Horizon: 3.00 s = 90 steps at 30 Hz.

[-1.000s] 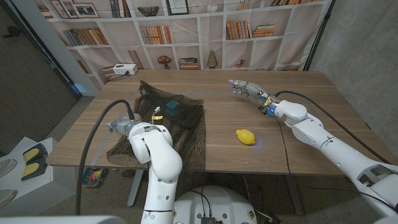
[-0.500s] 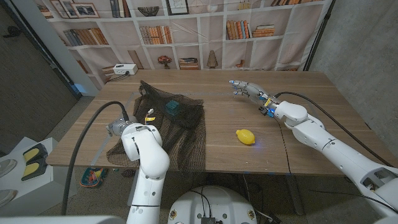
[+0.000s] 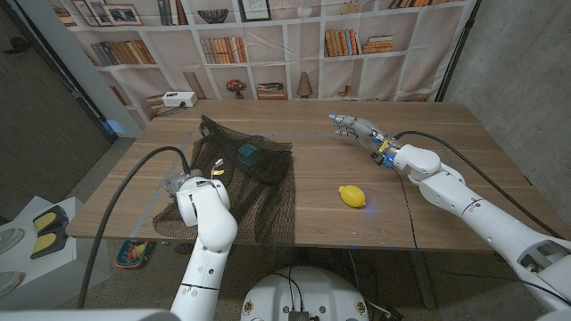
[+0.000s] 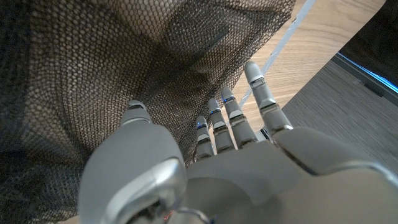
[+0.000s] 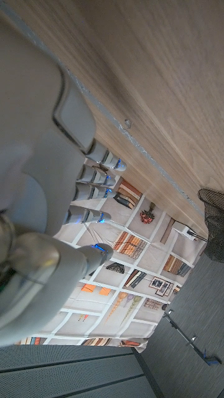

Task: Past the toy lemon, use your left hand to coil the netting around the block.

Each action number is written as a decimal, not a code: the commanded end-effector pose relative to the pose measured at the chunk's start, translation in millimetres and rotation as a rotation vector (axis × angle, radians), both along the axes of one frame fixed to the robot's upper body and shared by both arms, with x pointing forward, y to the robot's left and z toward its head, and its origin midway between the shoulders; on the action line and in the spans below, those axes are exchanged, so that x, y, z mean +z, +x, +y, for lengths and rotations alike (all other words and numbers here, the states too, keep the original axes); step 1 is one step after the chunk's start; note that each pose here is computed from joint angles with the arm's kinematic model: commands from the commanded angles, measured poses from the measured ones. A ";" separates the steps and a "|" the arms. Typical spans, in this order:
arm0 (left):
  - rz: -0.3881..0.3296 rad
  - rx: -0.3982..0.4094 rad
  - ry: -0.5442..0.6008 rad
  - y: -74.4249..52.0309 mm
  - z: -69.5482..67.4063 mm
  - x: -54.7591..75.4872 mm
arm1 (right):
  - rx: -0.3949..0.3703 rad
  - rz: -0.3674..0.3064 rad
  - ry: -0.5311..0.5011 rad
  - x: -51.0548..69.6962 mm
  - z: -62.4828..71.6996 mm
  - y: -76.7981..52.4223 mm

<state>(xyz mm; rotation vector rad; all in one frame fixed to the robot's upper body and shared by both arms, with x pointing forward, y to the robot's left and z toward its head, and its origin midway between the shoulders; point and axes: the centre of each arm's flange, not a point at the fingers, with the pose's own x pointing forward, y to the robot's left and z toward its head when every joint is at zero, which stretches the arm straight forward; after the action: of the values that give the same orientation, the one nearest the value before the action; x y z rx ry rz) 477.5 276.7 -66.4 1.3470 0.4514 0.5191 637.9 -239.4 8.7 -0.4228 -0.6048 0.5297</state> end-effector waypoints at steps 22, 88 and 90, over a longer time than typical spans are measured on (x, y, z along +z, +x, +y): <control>-0.037 0.031 0.131 28.9 -3.4 -14.6 | -0.018 0.003 -0.008 5.6 5.5 5.6; -0.532 -0.111 0.264 89.2 -31.8 159.0 | -0.095 0.006 0.064 2.5 -15.3 8.9; -0.529 -0.127 0.253 97.7 -32.3 165.0 | -0.099 0.006 0.067 2.7 -16.1 9.2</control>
<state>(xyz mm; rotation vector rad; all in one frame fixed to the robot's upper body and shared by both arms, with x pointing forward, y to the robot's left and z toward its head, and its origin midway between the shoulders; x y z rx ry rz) 535.0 241.6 67.9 1.4009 -0.1438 0.8661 646.0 -248.5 13.1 -0.3965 -0.5997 0.4427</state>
